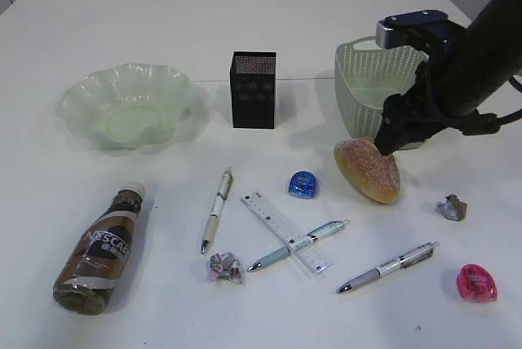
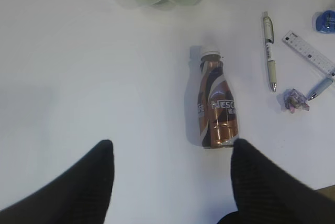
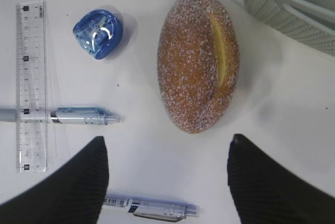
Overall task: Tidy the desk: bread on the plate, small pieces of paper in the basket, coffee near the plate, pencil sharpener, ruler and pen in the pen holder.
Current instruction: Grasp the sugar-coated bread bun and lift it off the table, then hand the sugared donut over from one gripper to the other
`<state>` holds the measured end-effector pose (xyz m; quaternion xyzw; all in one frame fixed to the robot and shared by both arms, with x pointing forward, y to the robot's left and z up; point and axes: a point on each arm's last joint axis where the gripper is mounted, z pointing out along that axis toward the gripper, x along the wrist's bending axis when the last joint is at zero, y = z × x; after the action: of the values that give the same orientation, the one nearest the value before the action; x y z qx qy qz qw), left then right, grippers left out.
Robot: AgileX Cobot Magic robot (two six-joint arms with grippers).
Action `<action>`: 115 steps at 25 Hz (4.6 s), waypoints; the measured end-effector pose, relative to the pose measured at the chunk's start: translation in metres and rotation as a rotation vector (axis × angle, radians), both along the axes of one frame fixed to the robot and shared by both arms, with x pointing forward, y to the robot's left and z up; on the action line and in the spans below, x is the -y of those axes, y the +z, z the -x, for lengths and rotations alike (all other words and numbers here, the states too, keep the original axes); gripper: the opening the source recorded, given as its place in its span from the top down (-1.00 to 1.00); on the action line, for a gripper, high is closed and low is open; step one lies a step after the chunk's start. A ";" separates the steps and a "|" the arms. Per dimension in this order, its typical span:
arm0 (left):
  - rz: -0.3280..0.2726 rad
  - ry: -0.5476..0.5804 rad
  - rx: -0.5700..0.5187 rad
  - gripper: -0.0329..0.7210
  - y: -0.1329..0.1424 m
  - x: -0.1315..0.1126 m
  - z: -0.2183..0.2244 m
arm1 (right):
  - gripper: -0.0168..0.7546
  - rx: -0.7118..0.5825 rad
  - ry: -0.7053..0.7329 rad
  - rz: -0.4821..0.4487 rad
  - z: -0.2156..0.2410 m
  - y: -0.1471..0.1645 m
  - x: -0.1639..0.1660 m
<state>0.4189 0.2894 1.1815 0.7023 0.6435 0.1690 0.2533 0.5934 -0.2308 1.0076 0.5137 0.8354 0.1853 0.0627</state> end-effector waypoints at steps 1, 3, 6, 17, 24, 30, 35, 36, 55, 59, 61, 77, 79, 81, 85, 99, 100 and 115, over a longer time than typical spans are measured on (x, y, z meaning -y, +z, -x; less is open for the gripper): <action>0.000 0.000 0.000 -0.39 0.000 0.000 0.000 | -0.47 0.009 -0.010 -0.003 -0.001 0.000 0.000; 0.000 0.001 0.000 -0.39 0.000 0.000 0.000 | -0.47 0.025 -0.029 -0.008 -0.003 0.001 0.000; 0.000 0.001 0.000 -0.39 0.000 0.000 0.000 | -0.47 0.057 -0.071 -0.021 -0.006 0.002 0.000; 0.000 0.001 0.000 -0.39 0.000 0.000 0.000 | -0.55 -0.034 -0.110 -0.018 -0.015 -0.031 -0.001; 0.000 0.001 0.000 -0.39 0.000 0.000 0.000 | -0.59 -0.039 -0.121 -0.013 -0.021 -0.045 -0.001; 0.000 0.001 0.000 -0.39 0.000 0.000 0.000 | -0.59 -0.052 -0.128 -0.007 -0.027 -0.061 -0.002; 0.001 0.002 0.000 -0.39 0.000 0.000 0.000 | -0.59 -0.027 -0.133 -0.007 -0.030 -0.061 -0.002; 0.001 0.002 0.000 -0.39 0.000 0.000 0.000 | -0.59 -0.025 -0.132 -0.005 -0.030 -0.062 -0.002; 0.001 0.002 0.000 -0.39 0.000 0.000 0.000 | -0.59 -0.032 -0.136 0.014 -0.041 -0.085 -0.002; 0.001 0.002 0.000 -0.39 0.000 0.000 0.000 | -0.59 -0.040 -0.136 0.016 -0.043 -0.090 -0.002; 0.001 0.002 0.000 -0.39 0.000 0.000 0.000 | -0.59 -0.045 -0.138 0.014 -0.043 -0.092 -0.002; 0.001 0.002 0.000 -0.33 0.000 0.000 0.000 | 0.13 -0.067 -0.142 0.002 -0.043 -0.091 -0.003; 0.002 0.002 0.000 -0.31 0.000 0.000 0.000 | 0.15 -0.067 -0.142 0.002 -0.043 -0.091 -0.003; 0.011 -0.001 0.000 -0.31 0.000 0.001 0.000 | 0.15 -0.102 -0.136 -0.002 -0.041 -0.091 -0.004; 0.022 -0.004 0.000 -0.30 0.000 0.002 0.000 | 0.16 -0.143 -0.128 -0.003 -0.038 -0.091 -0.005; 0.037 -0.009 0.000 -0.30 0.000 0.003 0.000 | 0.18 -0.259 -0.112 -0.007 -0.022 -0.076 -0.005; 0.040 -0.010 0.000 -0.30 0.001 0.003 0.000 | 0.19 -0.262 -0.109 -0.012 -0.017 -0.063 -0.005; 0.065 -0.017 0.000 -0.29 0.001 0.006 0.000 | 0.19 -0.234 -0.095 -0.156 0.022 0.024 -0.011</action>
<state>0.4187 0.2837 1.1824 0.6992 0.6426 0.1458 0.2773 0.5712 -0.2195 1.0318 0.5740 0.7948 0.1854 -0.0666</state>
